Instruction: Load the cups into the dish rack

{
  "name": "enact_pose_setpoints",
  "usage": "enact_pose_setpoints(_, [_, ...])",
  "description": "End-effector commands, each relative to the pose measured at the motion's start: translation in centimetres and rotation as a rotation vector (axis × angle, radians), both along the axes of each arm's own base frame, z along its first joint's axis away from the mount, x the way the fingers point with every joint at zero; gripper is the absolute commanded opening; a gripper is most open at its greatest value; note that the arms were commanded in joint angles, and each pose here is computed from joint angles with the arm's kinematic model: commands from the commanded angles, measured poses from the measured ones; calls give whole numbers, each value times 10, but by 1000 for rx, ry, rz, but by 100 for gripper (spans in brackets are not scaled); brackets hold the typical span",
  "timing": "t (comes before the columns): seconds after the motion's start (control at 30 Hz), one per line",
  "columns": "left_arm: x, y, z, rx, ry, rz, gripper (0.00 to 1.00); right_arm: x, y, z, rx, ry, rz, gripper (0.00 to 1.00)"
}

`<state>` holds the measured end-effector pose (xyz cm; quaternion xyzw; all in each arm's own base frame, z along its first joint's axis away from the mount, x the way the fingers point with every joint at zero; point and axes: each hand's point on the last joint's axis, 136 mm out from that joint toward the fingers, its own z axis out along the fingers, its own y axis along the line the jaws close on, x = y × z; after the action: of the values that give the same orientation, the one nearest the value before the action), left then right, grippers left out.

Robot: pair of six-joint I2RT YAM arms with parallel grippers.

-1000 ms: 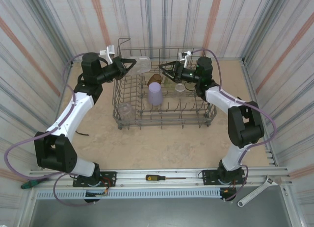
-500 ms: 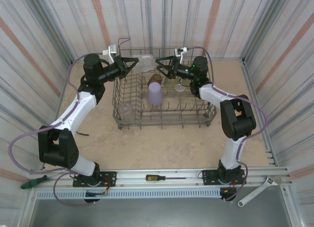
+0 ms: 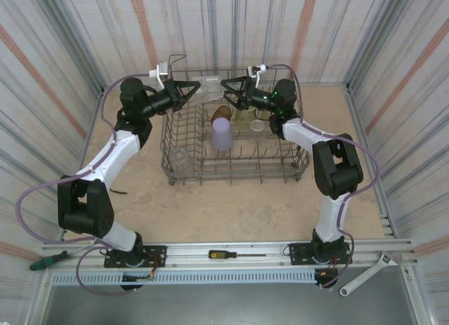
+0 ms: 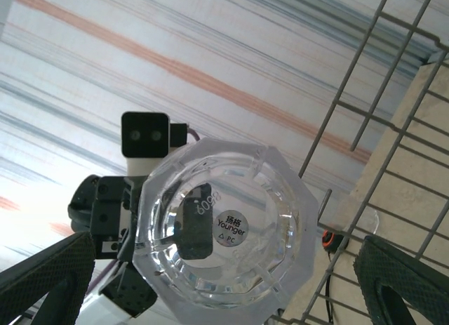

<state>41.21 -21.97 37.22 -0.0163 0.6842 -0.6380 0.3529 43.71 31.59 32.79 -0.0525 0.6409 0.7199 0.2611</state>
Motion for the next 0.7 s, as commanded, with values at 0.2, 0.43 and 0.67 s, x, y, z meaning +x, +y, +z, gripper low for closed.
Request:
enact_pose_setpoints(0.2, [-11,-10,9,5,-73,-56,0,-6,13,16,26,-31,54,95])
enact_pose_setpoints(0.43, [-12,-10,2,25,-66,-59,0,-7,20,18,35,-21,62,83])
enact_pose_setpoints(0.67, [-11,-12,-3,35,-54,-68,0,-8,21,19,39,-22,66,70])
